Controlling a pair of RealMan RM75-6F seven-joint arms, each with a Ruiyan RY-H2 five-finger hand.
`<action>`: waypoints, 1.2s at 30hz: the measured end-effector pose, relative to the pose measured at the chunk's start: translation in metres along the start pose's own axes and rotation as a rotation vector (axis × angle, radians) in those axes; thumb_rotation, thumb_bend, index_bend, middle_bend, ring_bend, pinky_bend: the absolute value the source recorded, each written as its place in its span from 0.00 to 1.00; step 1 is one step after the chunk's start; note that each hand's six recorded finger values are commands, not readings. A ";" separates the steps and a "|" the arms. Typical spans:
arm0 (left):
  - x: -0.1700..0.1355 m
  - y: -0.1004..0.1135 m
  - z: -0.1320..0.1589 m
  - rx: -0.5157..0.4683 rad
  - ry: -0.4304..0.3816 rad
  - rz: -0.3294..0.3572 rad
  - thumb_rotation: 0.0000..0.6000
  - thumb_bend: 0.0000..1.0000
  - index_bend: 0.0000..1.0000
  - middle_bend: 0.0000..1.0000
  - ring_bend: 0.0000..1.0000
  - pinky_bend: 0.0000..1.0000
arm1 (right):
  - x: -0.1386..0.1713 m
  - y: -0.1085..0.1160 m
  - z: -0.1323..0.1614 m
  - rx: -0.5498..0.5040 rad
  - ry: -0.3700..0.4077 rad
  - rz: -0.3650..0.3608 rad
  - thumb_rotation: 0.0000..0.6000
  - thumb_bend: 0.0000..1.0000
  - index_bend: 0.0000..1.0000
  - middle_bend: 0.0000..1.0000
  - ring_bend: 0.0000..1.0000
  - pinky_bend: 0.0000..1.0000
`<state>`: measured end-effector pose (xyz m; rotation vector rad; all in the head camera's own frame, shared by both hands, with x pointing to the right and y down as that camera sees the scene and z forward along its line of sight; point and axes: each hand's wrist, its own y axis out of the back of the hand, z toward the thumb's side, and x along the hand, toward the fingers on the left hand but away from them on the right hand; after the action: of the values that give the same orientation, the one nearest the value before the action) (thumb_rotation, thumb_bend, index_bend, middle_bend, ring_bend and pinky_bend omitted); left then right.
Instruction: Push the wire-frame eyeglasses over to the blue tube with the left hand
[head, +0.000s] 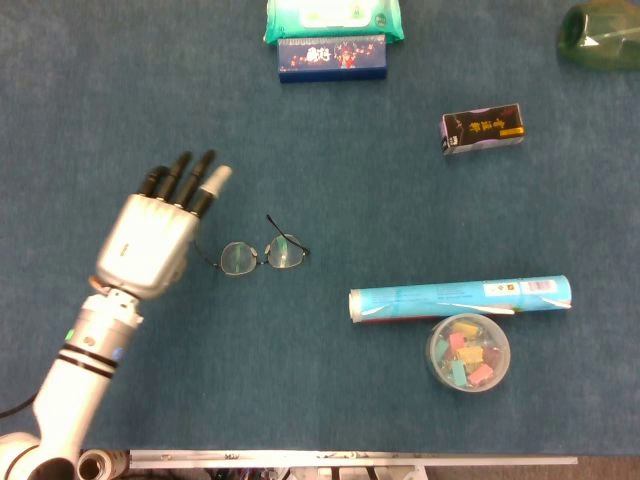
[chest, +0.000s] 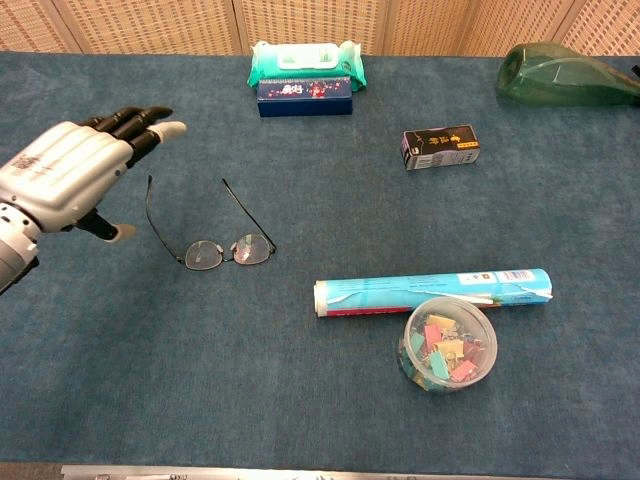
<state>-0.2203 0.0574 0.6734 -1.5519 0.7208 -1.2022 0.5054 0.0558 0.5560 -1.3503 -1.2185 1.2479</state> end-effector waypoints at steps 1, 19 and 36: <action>-0.002 0.002 -0.007 0.007 0.022 0.009 1.00 0.00 0.00 0.00 0.00 0.16 | 0.000 0.000 0.000 0.000 0.000 0.000 1.00 0.17 0.55 0.46 0.43 0.53; 0.012 -0.017 -0.056 0.088 0.160 -0.018 1.00 0.19 0.00 0.00 0.00 0.16 | -0.001 -0.002 -0.002 0.003 -0.007 0.008 1.00 0.17 0.55 0.46 0.43 0.53; 0.021 -0.019 -0.031 -0.029 0.067 -0.009 1.00 0.34 0.00 0.00 0.00 0.16 | -0.001 0.000 -0.002 -0.001 -0.008 0.003 1.00 0.17 0.55 0.46 0.43 0.53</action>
<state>-0.2442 0.0340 0.6989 -1.5456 0.7791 -1.2604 0.5076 0.0548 0.5567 -1.3496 -1.2229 1.2565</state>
